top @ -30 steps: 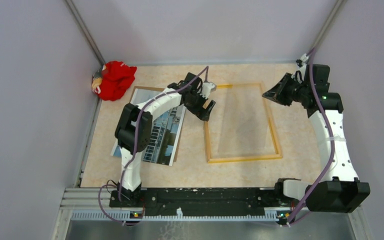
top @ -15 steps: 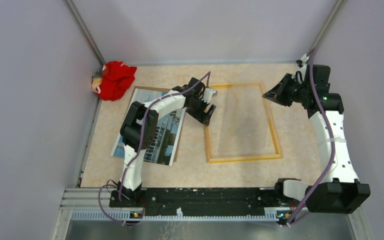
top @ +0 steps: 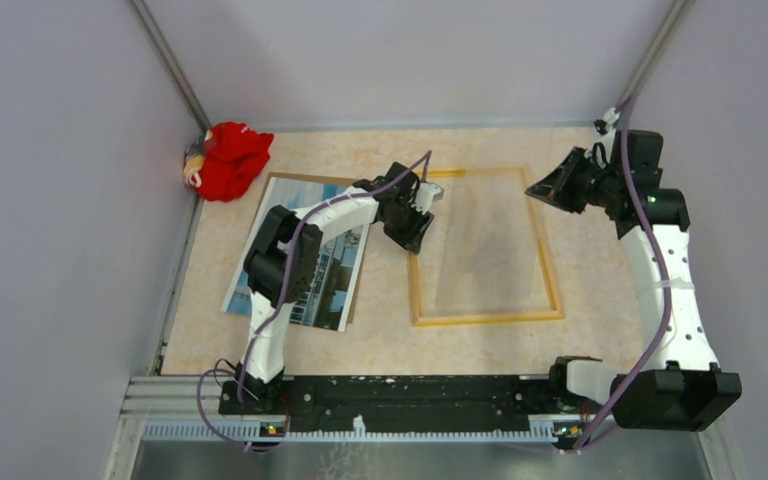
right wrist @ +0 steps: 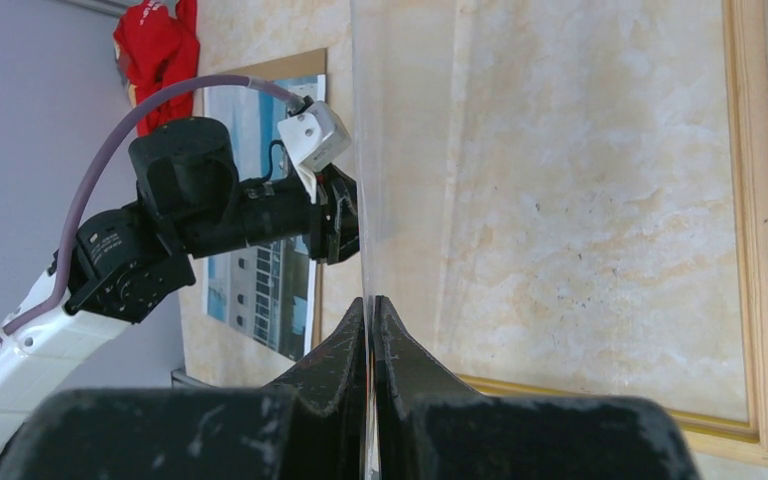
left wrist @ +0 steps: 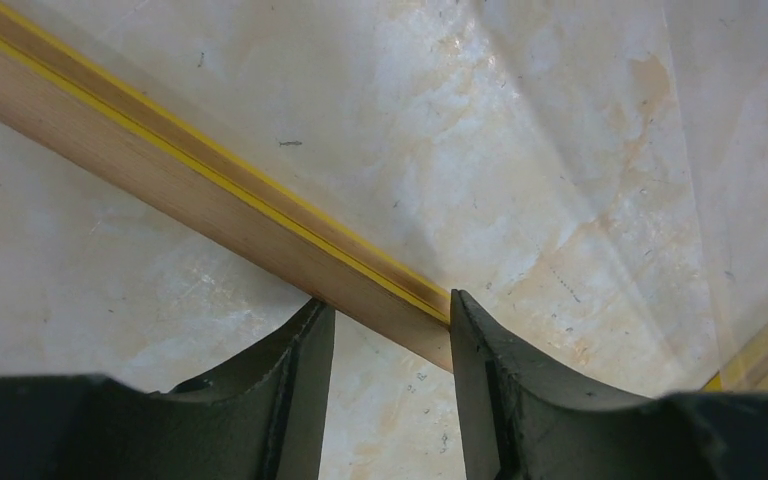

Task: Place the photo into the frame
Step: Adjust the photo frame at the center of the board.

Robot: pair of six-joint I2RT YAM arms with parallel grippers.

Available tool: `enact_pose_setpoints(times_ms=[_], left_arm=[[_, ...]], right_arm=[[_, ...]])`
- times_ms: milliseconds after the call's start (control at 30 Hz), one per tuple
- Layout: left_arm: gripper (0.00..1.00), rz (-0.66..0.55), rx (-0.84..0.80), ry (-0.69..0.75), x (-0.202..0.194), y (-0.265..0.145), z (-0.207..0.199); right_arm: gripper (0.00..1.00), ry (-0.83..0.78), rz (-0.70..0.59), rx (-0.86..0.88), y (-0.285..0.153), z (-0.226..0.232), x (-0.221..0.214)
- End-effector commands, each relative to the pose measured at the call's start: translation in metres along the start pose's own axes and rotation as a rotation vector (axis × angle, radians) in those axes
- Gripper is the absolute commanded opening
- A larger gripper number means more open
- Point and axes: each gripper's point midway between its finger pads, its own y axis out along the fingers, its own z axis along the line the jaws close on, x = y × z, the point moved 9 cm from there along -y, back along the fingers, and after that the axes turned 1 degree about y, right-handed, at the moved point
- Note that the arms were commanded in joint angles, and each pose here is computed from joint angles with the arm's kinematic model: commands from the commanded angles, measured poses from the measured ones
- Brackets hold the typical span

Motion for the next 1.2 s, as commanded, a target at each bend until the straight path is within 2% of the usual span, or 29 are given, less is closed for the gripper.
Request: enact_pose_setpoints(times_ms=[0,233,500,600,700,800,967,1167], left_arm=[[0.48,0.039,0.100,0.036,-0.016,0.008,0.010],[0.46,0.045,0.141,0.055,-0.027,-0.001,0.010],[0.50,0.031,0.095,0.021,-0.038,-0.018,-0.001],[0.59,0.009,0.079,0.018,-0.034,-0.028,-0.006],[0.81,-0.035,0.065,0.020,-0.022,-0.042,-0.011],[0.90,-0.103,0.093,0.041,-0.002,-0.063,-0.012],[0.94,-0.199,0.077,-0.024,0.021,-0.102,0.009],[0.94,-0.282,0.121,-0.166,0.022,-0.141,0.071]], right_arm=[[0.00,-0.038,-0.055,0.054,-0.013,0.010,0.003],[0.00,-0.021,-0.039,0.075,-0.007,0.006,-0.003],[0.00,-0.006,-0.019,0.092,-0.001,0.001,-0.009],[0.00,0.006,-0.016,0.111,0.001,0.002,-0.010],[0.00,0.018,-0.013,0.130,0.002,0.003,-0.011],[0.00,0.009,-0.005,0.145,0.005,0.008,-0.013],[0.00,-0.031,0.034,0.208,0.011,0.030,-0.017],[0.00,-0.009,0.066,0.346,0.016,0.052,-0.013]])
